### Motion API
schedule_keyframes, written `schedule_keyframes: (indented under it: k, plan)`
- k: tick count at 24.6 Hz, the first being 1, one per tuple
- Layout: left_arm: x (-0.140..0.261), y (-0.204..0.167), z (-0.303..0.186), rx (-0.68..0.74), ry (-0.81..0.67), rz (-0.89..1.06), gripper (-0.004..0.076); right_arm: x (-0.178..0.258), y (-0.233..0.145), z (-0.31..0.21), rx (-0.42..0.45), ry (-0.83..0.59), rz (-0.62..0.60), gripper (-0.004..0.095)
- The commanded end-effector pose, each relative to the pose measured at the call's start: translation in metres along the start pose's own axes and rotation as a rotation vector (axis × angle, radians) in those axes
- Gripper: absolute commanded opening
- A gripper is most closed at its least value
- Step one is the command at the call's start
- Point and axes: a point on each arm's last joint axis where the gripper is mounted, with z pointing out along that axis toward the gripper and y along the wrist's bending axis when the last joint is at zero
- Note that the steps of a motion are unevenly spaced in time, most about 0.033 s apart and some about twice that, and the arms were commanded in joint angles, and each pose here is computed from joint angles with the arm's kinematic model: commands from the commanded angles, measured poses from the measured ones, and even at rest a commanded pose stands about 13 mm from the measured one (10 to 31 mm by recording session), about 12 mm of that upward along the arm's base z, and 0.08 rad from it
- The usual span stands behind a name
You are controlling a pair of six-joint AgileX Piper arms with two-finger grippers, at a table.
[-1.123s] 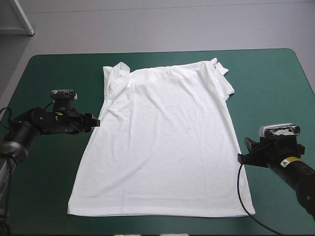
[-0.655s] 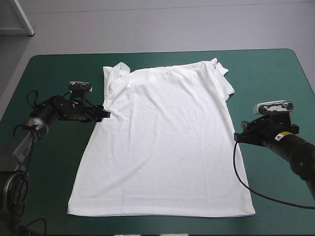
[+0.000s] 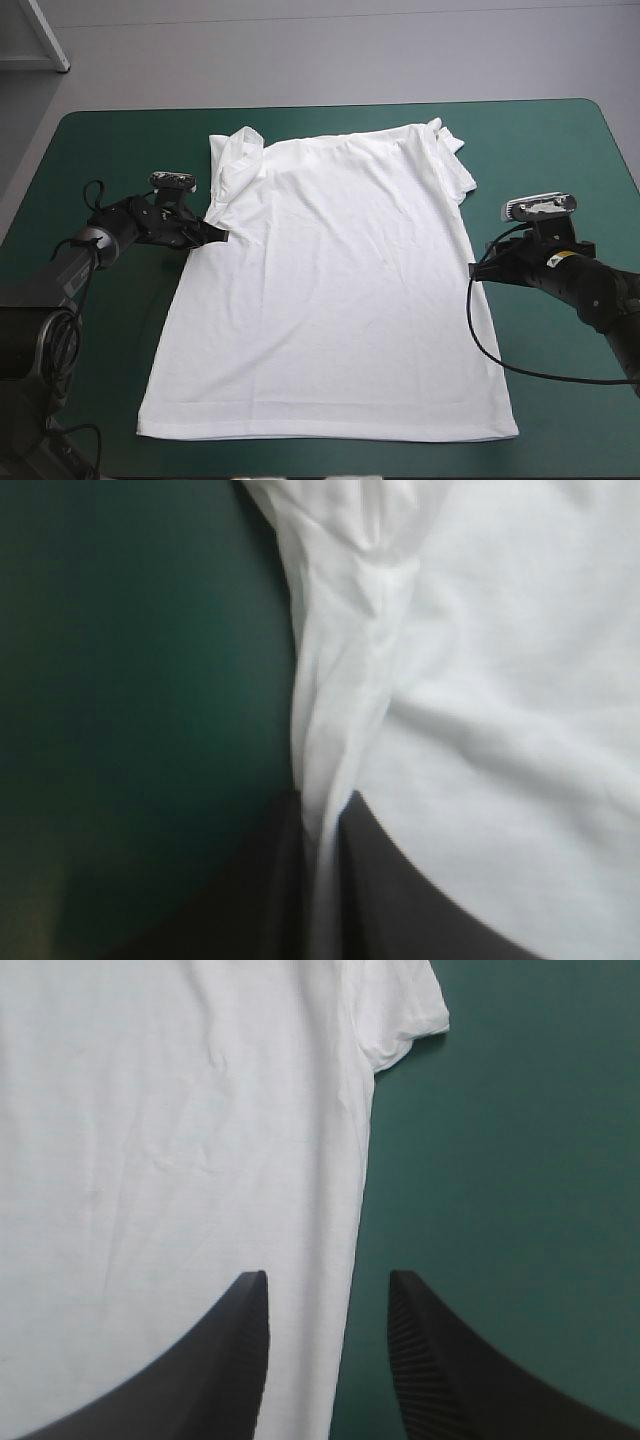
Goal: Fold the cloth
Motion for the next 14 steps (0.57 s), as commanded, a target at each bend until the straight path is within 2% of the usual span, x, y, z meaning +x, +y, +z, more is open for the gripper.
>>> schedule_keyframes:
  k: [1,7,11,14]
  plan:
    - [-0.018,-0.003,-0.019,-0.016,-0.100,0.005,0.0019,-0.021,-0.004,-0.006,0.028,-0.099,-0.031,0.0372]
    - [-0.018,-0.004,-0.020,-0.008,-0.092,0.004,0.0019,-0.060,-0.010,0.024,0.006,-0.067,-0.054,0.0386]
    - [-0.016,-0.004,-0.020,0.003,-0.072,0.008,0.0019,-0.067,-0.013,0.064,-0.048,0.055,-0.018,0.0548]
    - [-0.016,-0.004,-0.020,0.003,-0.072,0.008,0.0019,-0.065,-0.016,0.090,-0.060,0.105,-0.009,0.0539]
